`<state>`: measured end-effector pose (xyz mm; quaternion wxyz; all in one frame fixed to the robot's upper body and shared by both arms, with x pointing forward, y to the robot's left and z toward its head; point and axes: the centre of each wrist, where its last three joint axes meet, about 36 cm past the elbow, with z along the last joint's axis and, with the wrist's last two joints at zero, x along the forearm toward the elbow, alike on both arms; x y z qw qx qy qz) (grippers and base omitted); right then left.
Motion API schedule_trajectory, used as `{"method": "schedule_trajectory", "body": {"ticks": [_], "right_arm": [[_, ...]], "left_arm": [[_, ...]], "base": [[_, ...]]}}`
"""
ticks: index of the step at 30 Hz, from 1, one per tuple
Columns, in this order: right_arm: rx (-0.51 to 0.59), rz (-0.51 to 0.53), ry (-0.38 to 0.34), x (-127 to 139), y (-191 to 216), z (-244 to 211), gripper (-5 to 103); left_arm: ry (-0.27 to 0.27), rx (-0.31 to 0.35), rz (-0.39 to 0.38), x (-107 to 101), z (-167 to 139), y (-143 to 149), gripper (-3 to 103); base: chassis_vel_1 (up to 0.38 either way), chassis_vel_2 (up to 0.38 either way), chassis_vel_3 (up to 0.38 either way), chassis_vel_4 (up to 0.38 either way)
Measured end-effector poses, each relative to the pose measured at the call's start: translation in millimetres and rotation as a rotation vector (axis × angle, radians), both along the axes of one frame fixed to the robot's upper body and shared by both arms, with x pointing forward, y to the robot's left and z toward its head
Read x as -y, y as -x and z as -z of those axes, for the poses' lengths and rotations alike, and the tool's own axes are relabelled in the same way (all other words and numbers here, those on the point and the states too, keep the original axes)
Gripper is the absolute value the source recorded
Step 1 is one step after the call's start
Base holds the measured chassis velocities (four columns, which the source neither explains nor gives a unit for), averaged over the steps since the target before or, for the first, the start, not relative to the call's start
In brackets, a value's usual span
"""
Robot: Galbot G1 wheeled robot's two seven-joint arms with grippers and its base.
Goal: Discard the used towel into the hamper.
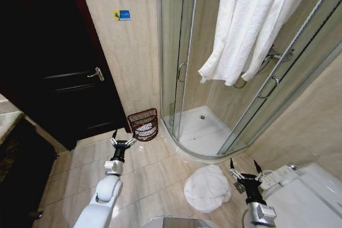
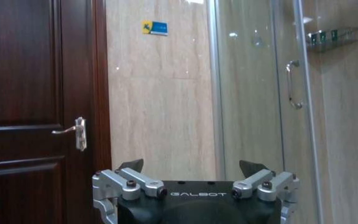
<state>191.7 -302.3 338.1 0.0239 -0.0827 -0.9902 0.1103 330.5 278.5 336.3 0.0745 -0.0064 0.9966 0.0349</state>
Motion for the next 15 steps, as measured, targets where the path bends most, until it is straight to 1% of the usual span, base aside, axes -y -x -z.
{"method": "schedule_trajectory", "body": {"ticks": [4, 9, 15], "right_arm": [[0.002, 0.002, 0.001, 0.0, 0.0, -0.4, 100], [0.04, 0.009, 0.011, -1.5, -5.0, -16.0, 100], [0.044, 0.011, 0.013, -1.6, -5.4, -18.2, 100]], "left_arm": [[-0.001, 0.005, 0.007, 0.6, -3.1, 0.9, 100], [-0.016, -0.007, 0.007, 0.5, -8.5, 1.5, 100], [-0.019, -0.01, 0.006, 0.4, -9.1, 1.6, 100]], "base": [[0.0, 0.0, 0.0, 0.0], [0.0, 0.0, 0.0, 0.0], [0.0, 0.0, 0.0, 0.0]]}}
